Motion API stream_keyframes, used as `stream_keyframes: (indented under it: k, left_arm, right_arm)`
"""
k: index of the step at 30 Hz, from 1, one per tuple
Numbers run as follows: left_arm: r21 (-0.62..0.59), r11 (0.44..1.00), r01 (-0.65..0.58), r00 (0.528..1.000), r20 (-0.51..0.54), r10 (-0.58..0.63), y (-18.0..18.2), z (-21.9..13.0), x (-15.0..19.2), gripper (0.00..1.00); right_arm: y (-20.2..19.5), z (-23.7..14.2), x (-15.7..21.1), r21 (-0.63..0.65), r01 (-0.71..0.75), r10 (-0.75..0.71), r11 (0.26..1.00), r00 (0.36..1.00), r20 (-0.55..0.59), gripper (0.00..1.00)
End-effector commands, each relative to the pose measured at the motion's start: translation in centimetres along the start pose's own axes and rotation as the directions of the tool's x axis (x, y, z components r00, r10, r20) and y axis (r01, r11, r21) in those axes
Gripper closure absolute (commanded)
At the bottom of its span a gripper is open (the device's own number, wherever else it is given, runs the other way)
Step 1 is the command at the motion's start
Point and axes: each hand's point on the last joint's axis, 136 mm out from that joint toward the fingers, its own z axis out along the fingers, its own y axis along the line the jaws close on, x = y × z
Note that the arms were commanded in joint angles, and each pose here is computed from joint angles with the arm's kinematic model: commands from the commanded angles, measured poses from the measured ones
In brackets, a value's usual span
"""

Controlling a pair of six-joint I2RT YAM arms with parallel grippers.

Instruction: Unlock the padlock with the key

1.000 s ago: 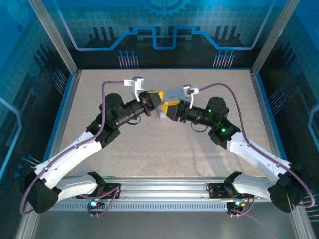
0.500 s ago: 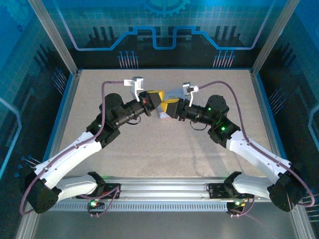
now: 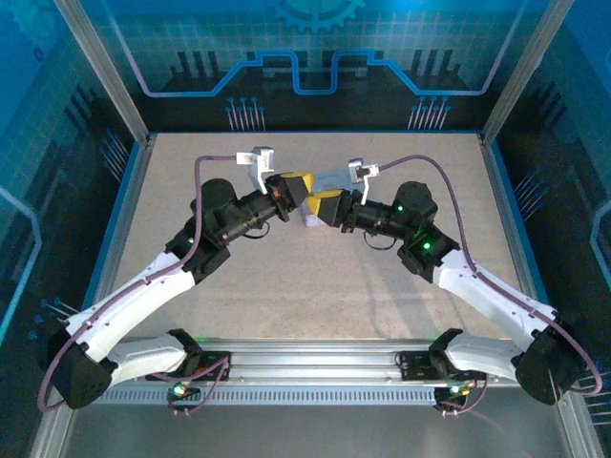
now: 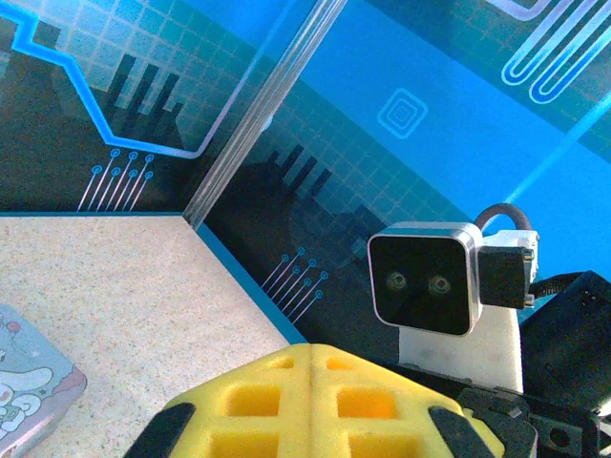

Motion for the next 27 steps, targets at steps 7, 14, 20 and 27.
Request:
stream_keyframes:
  k: [7, 14, 20, 27]
  left_arm:
    - [-0.010, 1.000, 0.021, 1.000, 0.019, -0.021, 0.3, 0.1, -0.4, 1.00]
    - [-0.012, 1.000, 0.027, 0.999, 0.024, -0.026, 0.4, -0.1, -0.5, 1.00]
    - [-0.017, 1.000, 0.025, 0.999, 0.035, -0.025, 0.5, -0.4, -0.8, 0.90]
    - [-0.070, 0.997, 0.021, 0.999, 0.031, -0.019, 1.8, -1.2, -1.2, 0.42]
  right_arm:
    - [1.6, 0.2, -0.9, -0.038, 0.015, -0.015, 0.999, 1.000, 0.015, 0.87]
    - [1.2, 0.1, -0.7, -0.023, 0.006, -0.006, 1.000, 1.000, 0.013, 0.96]
    - [0.7, -0.3, -0.6, 0.014, 0.016, -0.017, 1.000, 1.000, 0.008, 1.00]
    - [-1.4, -1.8, 1.0, 0.148, 0.043, -0.034, 0.988, 0.998, -0.060, 1.00]
